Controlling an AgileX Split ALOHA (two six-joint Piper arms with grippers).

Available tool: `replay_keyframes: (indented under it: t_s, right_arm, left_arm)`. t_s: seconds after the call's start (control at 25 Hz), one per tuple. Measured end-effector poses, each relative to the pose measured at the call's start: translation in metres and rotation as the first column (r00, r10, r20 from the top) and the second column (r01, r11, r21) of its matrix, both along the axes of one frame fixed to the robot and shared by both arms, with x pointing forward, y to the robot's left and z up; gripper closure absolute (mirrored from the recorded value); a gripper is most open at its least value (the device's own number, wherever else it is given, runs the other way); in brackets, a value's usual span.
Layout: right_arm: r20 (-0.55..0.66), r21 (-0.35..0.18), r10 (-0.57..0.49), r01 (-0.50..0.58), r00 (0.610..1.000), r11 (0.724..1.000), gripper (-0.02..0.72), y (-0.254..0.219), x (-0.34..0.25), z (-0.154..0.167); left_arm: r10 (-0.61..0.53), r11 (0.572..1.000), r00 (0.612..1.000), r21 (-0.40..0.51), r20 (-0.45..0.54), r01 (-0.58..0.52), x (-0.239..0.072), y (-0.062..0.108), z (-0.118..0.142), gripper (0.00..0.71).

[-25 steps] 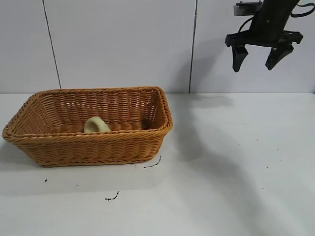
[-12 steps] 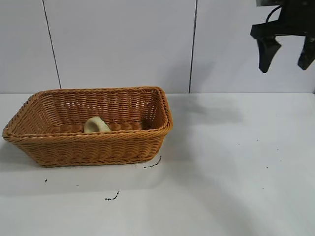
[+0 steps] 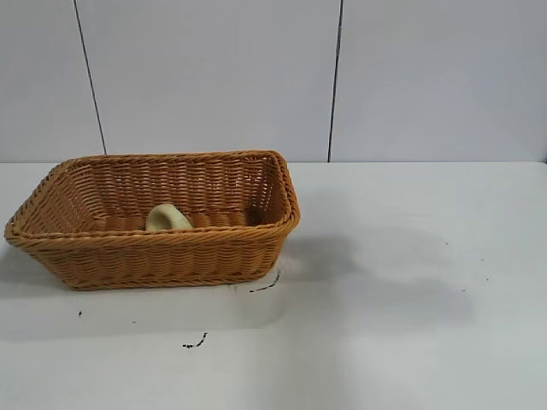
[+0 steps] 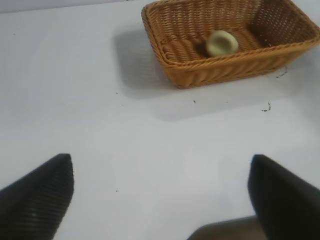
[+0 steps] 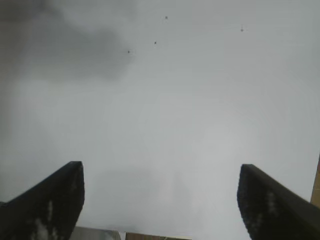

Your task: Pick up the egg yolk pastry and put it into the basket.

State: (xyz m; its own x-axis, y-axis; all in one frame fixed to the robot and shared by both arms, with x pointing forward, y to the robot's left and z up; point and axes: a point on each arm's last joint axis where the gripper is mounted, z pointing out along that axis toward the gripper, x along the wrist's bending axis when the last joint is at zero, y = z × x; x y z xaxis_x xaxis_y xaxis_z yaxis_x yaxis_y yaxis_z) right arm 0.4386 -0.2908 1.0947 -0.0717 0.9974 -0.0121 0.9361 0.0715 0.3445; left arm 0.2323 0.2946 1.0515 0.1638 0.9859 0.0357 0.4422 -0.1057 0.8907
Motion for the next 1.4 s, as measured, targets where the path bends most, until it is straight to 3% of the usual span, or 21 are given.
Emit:
replay_keyframes:
  t_s: [0.28, 0.52, 0.84, 0.92, 1.4]
  right_arm:
    - [0.272, 0.011, -0.001, -0.001, 0.962, 1.000, 0.120, -0.003, -0.087, -0.019]
    - [0.415, 0.014, 0.000, -0.006, 0.910, 1.000, 0.120, -0.006, -0.146, -0.045]
    - [0.672, 0.023, -0.007, -0.012, 0.740, 1.000, 0.120, -0.008, -0.197, -0.039]
    - [0.701, 0.024, -0.008, -0.013, 0.713, 1.000, 0.120, -0.008, -0.203, -0.039]
    - [0.706, 0.024, -0.008, -0.013, 0.708, 1.000, 0.120, -0.008, -0.204, -0.039]
  left_arm:
    - [0.000, 1.000, 1.000, 0.000, 0.000, 0.000, 0.000, 0.000, 0.000, 0.015]
    - [0.000, 1.000, 1.000, 0.000, 0.000, 0.000, 0.000, 0.000, 0.000, 0.015]
    - [0.000, 1.000, 1.000, 0.000, 0.000, 0.000, 0.000, 0.000, 0.000, 0.015]
    - [0.000, 1.000, 1.000, 0.000, 0.000, 0.000, 0.000, 0.000, 0.000, 0.015]
    - [0.000, 1.000, 1.000, 0.000, 0.000, 0.000, 0.000, 0.000, 0.000, 0.015]
